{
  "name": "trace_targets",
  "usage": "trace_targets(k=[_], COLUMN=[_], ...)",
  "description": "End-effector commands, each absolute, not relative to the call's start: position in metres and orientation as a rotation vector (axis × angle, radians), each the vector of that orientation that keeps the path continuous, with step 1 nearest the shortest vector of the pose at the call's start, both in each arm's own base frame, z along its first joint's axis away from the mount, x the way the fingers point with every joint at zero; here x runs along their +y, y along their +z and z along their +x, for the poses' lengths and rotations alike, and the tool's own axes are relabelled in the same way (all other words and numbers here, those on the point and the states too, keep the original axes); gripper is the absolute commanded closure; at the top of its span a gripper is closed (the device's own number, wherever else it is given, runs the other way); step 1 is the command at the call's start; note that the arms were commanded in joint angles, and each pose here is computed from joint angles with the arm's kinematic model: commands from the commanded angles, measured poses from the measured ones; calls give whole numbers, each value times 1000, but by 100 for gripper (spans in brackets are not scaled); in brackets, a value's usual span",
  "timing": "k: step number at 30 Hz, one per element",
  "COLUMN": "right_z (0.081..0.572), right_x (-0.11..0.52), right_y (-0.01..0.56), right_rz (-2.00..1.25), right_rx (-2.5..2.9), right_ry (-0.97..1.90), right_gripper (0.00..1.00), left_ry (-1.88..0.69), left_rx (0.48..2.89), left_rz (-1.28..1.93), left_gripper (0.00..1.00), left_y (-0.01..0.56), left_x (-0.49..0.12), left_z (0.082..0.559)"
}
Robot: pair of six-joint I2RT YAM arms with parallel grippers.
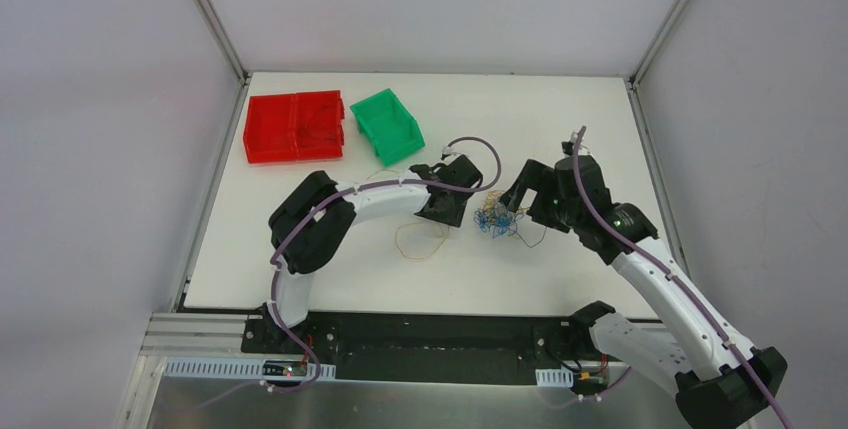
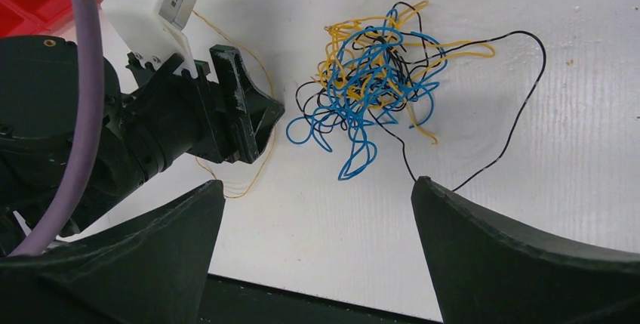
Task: Untangle the cables
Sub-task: Pick up the cable at the center of the board, then place the cable in the bin.
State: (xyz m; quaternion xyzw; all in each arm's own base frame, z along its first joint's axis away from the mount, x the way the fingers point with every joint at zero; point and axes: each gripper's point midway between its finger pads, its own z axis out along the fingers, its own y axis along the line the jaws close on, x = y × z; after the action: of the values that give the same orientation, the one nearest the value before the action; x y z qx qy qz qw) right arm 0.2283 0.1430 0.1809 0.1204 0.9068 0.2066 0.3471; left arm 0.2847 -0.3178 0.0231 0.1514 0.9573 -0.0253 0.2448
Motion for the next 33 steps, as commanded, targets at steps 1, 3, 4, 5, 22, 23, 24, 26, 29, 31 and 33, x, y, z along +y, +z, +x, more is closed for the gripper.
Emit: trace_targets(k=[1, 3, 4, 5, 22, 23, 24, 26, 29, 31, 33], right_z=[230, 230, 230, 229, 230, 230, 230, 232, 234, 234, 235], right_x=[136, 135, 135, 136, 136, 136, 137, 138, 139, 141, 143], right_y=[189, 189, 188, 188, 184, 183, 183, 183, 183, 182, 180], right_rz=[347, 354, 356, 357, 371, 370, 369, 369, 365, 360, 355], right_rx=[2303, 2303, 2305, 2308, 2315, 2320, 2322, 2321, 2323, 2329, 2338], right_ry=[530, 532, 534, 538, 544, 545, 547, 550, 552, 557, 567], right_gripper=[1, 1, 1, 1, 1, 1, 1, 1, 1, 1, 1], left_ry=[171, 173, 174, 170, -356, -389, -419, -474, -530, -558, -582], left_rx=[2713, 2725, 2729, 2740, 2551, 2531, 2517, 2494, 2443, 2400, 2370], left_rz=[536, 550, 561, 567, 258, 241, 220, 184, 154, 155, 146], left_gripper=[47, 60, 67, 74, 100, 100, 100, 100, 100, 100, 100], left_y=[-6, -10, -12, -14, 104, 115, 124, 139, 161, 178, 190], left_x=[-279, -279, -279, -280, -266, -263, -259, -252, -243, -239, -237], left_z=[255, 250, 247, 244, 284, 286, 288, 291, 293, 292, 292])
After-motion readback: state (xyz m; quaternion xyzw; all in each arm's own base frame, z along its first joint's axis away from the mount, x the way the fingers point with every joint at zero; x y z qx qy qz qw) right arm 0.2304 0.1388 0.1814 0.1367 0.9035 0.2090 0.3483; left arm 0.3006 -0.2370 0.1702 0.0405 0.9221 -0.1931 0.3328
